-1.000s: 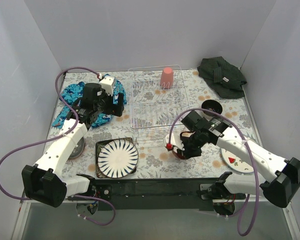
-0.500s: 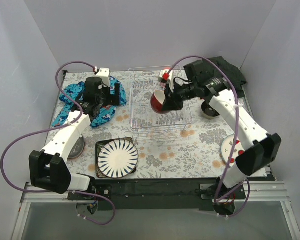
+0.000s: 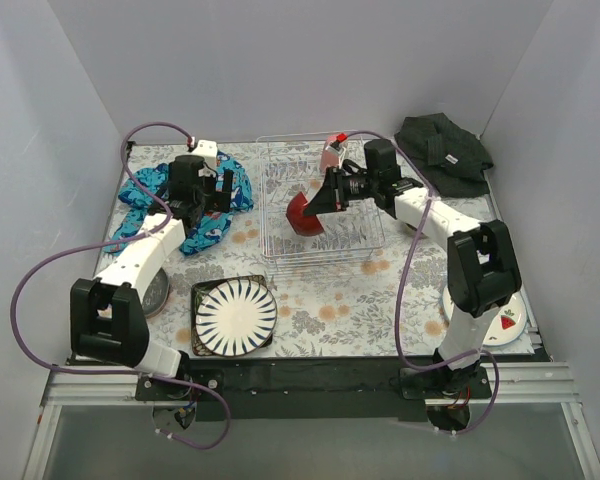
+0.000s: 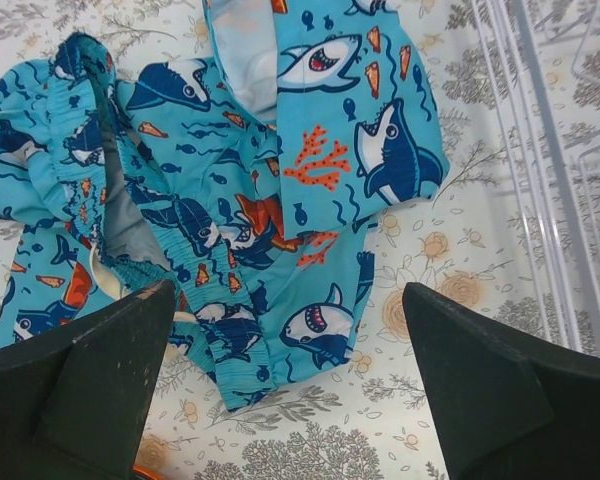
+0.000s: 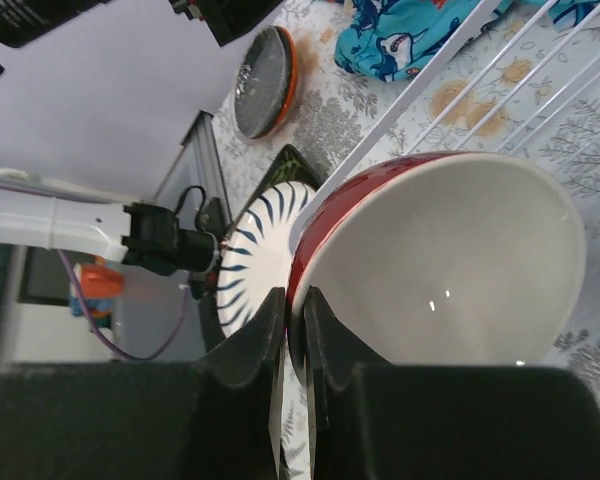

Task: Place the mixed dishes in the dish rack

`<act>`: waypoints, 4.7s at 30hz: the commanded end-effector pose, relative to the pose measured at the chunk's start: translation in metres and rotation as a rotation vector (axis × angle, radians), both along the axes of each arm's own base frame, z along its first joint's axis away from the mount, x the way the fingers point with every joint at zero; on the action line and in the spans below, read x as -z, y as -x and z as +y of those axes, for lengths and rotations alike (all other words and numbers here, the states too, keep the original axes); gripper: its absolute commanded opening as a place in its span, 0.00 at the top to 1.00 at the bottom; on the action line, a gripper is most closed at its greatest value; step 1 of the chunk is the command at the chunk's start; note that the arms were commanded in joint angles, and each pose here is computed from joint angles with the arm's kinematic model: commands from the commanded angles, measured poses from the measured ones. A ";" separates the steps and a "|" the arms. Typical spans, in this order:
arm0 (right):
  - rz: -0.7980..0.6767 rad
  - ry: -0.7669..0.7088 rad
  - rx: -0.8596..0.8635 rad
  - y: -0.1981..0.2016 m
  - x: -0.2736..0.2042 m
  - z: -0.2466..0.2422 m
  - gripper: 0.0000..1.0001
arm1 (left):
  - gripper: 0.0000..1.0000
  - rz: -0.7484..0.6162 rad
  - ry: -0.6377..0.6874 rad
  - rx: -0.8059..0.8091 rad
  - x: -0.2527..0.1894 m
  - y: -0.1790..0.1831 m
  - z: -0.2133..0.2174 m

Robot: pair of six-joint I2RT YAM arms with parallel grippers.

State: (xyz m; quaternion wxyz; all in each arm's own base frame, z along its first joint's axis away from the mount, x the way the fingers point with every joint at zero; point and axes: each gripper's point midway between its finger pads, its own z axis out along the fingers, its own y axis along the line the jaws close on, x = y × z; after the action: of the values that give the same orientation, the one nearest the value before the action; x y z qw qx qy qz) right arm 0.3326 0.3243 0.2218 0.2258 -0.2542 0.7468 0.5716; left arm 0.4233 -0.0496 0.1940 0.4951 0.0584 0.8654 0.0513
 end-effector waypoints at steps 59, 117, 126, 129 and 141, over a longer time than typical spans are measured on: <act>-0.051 0.248 0.344 -0.053 0.048 -0.096 0.56 | 0.02 0.090 0.052 -0.014 0.040 -0.027 -0.011; -0.455 0.909 0.335 -0.093 0.001 -0.258 0.99 | 0.02 0.019 0.130 0.001 0.013 0.005 -0.014; -0.389 0.309 0.324 -0.079 -0.091 -0.152 0.99 | 0.02 0.036 0.051 0.011 0.011 0.015 -0.004; -0.375 0.115 0.285 -0.067 -0.110 -0.126 0.99 | 0.02 0.040 0.016 0.005 0.007 0.019 0.002; -0.166 -0.327 0.110 -0.030 -0.099 -0.021 0.99 | 0.02 0.181 -0.085 -0.023 0.022 0.052 0.024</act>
State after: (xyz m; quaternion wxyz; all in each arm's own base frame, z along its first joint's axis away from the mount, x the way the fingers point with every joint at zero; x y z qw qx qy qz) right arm 0.3795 0.2702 0.2462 0.3044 -0.1587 0.7497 0.5657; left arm 0.3847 -0.0371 0.1515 0.4075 0.0607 0.9087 0.0671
